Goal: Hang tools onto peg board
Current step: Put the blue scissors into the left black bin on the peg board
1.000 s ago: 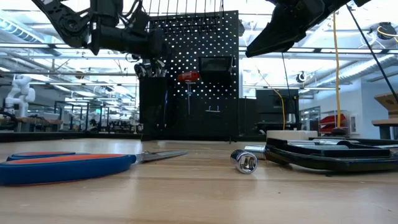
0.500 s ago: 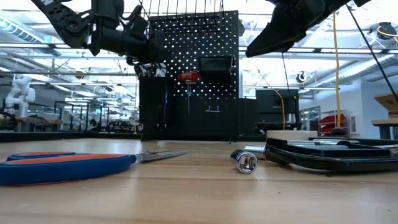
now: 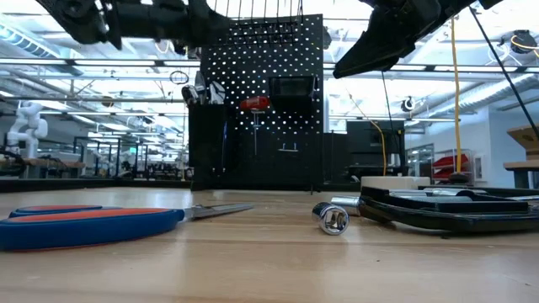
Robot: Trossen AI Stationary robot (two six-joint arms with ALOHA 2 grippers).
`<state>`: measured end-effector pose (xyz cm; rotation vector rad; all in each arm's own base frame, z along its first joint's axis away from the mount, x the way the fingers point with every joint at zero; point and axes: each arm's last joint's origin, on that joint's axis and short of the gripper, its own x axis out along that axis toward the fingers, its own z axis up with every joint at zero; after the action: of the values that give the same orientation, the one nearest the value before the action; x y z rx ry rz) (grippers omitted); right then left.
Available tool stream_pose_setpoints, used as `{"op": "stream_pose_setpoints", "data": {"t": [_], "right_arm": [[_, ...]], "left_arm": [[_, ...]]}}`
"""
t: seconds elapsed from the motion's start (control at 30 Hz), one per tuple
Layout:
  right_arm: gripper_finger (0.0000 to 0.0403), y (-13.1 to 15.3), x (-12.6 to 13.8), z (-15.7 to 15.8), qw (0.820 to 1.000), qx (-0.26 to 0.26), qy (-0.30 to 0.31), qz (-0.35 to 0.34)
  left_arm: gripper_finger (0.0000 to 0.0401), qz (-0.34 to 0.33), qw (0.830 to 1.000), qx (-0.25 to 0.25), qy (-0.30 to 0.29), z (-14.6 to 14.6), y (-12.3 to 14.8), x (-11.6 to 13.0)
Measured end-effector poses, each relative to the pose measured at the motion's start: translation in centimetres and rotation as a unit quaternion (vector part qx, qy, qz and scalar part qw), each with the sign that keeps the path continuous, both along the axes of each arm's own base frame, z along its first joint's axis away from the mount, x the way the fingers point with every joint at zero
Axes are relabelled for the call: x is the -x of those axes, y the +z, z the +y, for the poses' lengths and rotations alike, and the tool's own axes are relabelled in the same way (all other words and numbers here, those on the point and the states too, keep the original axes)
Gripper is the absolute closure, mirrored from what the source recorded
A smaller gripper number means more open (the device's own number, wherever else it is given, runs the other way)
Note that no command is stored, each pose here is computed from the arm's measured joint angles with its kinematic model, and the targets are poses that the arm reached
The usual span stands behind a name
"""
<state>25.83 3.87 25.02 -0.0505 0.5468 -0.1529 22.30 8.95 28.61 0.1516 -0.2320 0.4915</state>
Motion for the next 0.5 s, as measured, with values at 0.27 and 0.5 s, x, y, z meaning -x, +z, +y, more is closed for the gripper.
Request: {"op": "stream_pose_setpoints", "data": {"t": [0.27, 0.5], "right_arm": [[0.0248, 0.0, 0.0, 0.0, 1.000, -0.001, 0.001, 0.000], [0.0248, -0.2, -0.2, 0.0, 0.999, -0.029, -0.017, -0.001]], "left_arm": [[0.0159, 0.099, 0.987, 0.038, -0.119, -5.5, -1.0, -0.4], [0.0159, 0.217, 0.944, 0.120, -0.217, -12.0, -4.8, -1.3]]}}
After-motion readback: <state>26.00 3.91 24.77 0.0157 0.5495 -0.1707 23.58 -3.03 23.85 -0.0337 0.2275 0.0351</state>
